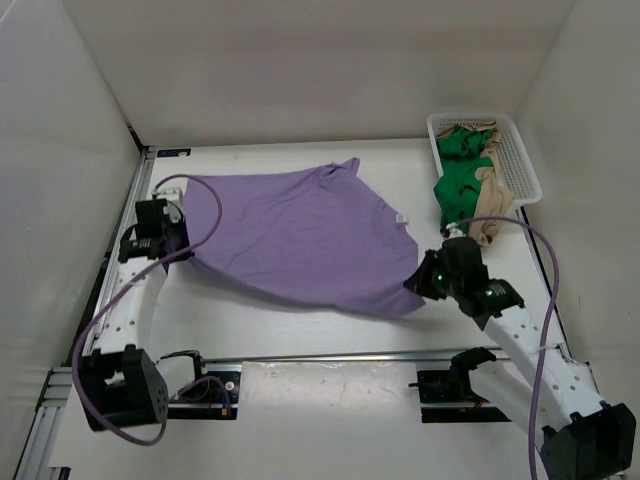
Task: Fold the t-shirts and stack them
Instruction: Flatten out the tshirt
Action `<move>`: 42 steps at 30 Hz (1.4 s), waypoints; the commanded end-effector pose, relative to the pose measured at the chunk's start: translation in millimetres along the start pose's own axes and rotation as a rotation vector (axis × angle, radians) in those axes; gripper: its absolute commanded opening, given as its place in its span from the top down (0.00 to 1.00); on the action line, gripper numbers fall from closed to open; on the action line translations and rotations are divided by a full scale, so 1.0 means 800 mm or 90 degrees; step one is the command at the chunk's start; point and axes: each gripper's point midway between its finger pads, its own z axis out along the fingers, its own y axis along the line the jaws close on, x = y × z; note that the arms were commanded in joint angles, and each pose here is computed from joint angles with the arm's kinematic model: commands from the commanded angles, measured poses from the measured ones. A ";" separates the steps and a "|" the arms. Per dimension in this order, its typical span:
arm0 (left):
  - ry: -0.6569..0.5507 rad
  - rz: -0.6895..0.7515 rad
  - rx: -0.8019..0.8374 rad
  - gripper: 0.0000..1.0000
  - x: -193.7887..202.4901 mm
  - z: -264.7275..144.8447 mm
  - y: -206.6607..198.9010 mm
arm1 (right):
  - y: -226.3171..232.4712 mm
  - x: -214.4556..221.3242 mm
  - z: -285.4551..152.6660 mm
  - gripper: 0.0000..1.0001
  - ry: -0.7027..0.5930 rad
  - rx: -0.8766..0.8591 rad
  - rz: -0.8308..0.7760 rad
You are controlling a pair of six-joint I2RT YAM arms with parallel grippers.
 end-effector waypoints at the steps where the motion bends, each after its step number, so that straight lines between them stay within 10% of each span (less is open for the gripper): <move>1: 0.028 -0.019 -0.048 0.90 0.053 0.005 0.025 | -0.025 0.057 0.017 1.00 0.060 0.033 0.040; 10: 0.021 -0.049 -0.038 0.90 0.052 0.002 0.033 | -0.007 0.009 0.034 1.00 0.039 0.037 0.005; 12: -0.001 -0.039 -0.018 0.90 -0.013 0.008 0.027 | -0.001 -0.051 0.067 1.00 0.082 0.061 -0.038; 14: -0.080 -0.024 -0.012 0.90 -0.159 0.003 0.021 | 0.110 -0.248 0.032 1.00 -0.060 -0.022 -0.092; 15: -0.128 -0.023 -0.013 0.90 -0.219 -0.009 0.023 | 0.088 -0.275 0.071 1.00 0.019 0.039 -0.065; 16: -0.145 -0.023 -0.013 0.90 -0.266 0.009 0.025 | 0.186 -0.429 -0.040 1.00 -0.213 -0.057 -0.094; 18: -0.391 -0.025 -0.028 0.90 -0.436 -0.114 0.034 | 0.218 -0.526 -0.102 1.00 -0.370 -0.158 -0.016; 19: -0.445 -0.025 -0.029 0.90 -0.467 -0.142 0.035 | 0.236 -0.545 -0.149 1.00 -0.427 -0.222 0.007; 20: -0.515 -0.023 -0.024 0.90 -0.500 -0.183 0.030 | 0.183 -0.522 -0.060 1.00 -0.342 -0.183 0.092; 21: -0.537 -0.018 -0.014 0.90 -0.507 -0.196 0.026 | 0.232 -0.551 -0.183 1.00 -0.531 -0.303 0.052; 25: -0.551 0.009 0.045 0.90 -0.492 -0.210 -0.004 | 0.224 -0.546 -0.210 1.00 -0.601 -0.225 0.008; 32: -0.407 0.018 0.075 0.90 -0.407 -0.128 -0.032 | 0.240 -0.499 -0.138 1.00 -0.454 -0.222 -0.041; 42: -0.233 0.013 0.051 0.90 -0.218 -0.077 -0.026 | 0.130 -0.253 -0.076 1.00 -0.260 -0.098 -0.068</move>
